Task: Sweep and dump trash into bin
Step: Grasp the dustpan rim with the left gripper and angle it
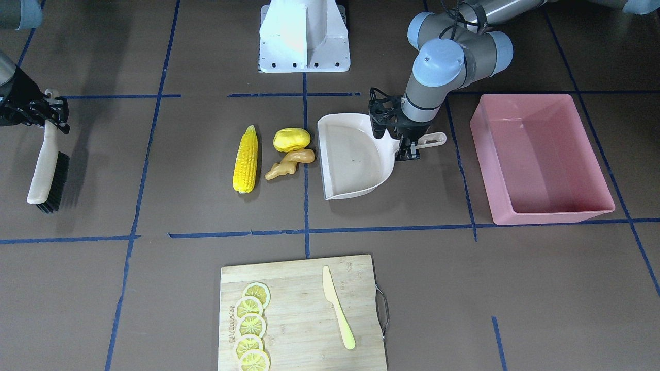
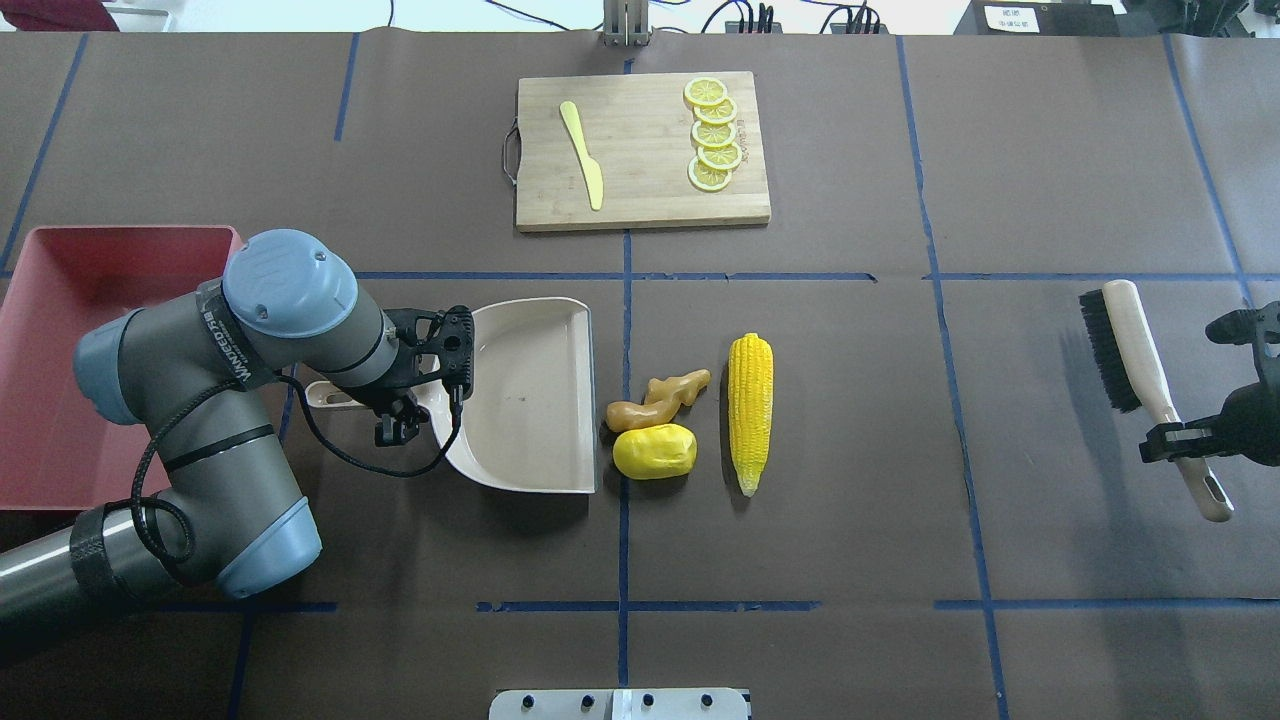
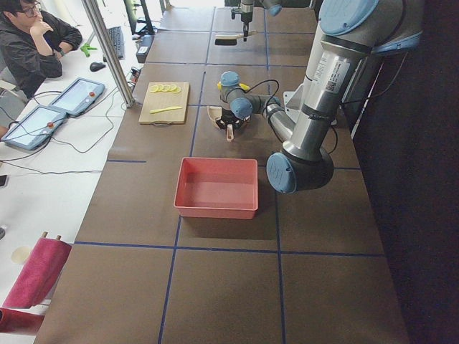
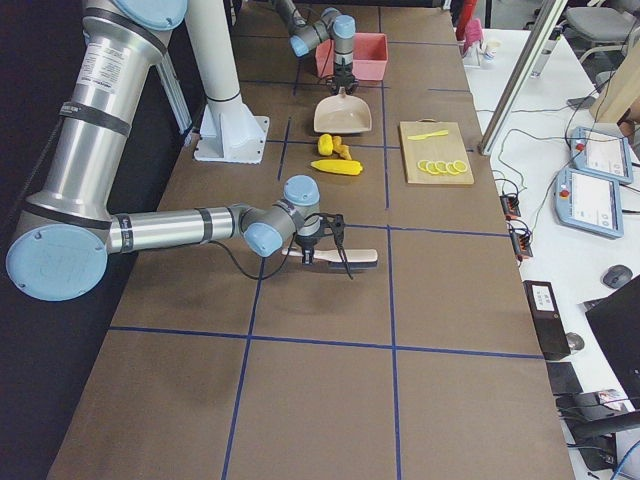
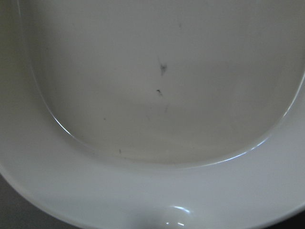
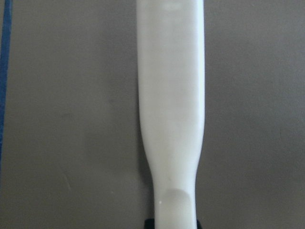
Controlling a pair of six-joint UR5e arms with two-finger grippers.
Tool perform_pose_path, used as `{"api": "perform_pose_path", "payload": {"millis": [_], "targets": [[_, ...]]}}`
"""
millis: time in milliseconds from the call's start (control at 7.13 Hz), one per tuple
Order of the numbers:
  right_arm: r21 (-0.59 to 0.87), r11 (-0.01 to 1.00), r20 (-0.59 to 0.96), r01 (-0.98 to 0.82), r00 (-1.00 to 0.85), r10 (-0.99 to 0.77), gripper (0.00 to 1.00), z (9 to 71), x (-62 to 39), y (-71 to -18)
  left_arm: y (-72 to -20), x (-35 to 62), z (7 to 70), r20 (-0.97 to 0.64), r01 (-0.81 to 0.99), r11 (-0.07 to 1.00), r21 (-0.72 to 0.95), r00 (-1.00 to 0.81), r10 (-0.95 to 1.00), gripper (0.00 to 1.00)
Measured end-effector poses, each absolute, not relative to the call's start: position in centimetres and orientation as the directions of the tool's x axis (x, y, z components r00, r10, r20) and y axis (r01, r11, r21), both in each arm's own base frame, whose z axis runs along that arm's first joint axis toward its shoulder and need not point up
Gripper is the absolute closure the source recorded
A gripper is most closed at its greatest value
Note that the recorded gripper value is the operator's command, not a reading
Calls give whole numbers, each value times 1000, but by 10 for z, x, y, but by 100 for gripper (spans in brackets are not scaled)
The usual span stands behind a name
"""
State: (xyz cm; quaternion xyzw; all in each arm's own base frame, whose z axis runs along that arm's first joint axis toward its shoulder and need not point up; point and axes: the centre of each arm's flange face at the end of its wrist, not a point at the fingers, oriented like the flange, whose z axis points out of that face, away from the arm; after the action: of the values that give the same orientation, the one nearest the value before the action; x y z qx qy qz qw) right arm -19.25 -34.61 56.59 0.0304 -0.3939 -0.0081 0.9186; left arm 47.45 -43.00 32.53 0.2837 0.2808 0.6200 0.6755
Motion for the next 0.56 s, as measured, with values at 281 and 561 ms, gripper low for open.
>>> {"api": "perform_pose_path", "payload": {"millis": [281,561], "targets": [[63,998,724,-9,689,-40,100,566,-193,-346,-437,463,322,-31,-695,84,714,89,996,100],[63,998,724,-9,689,-40,100,565,-193,-346,-436,458,317,-2,-722,46,690,61,998,100]]}}
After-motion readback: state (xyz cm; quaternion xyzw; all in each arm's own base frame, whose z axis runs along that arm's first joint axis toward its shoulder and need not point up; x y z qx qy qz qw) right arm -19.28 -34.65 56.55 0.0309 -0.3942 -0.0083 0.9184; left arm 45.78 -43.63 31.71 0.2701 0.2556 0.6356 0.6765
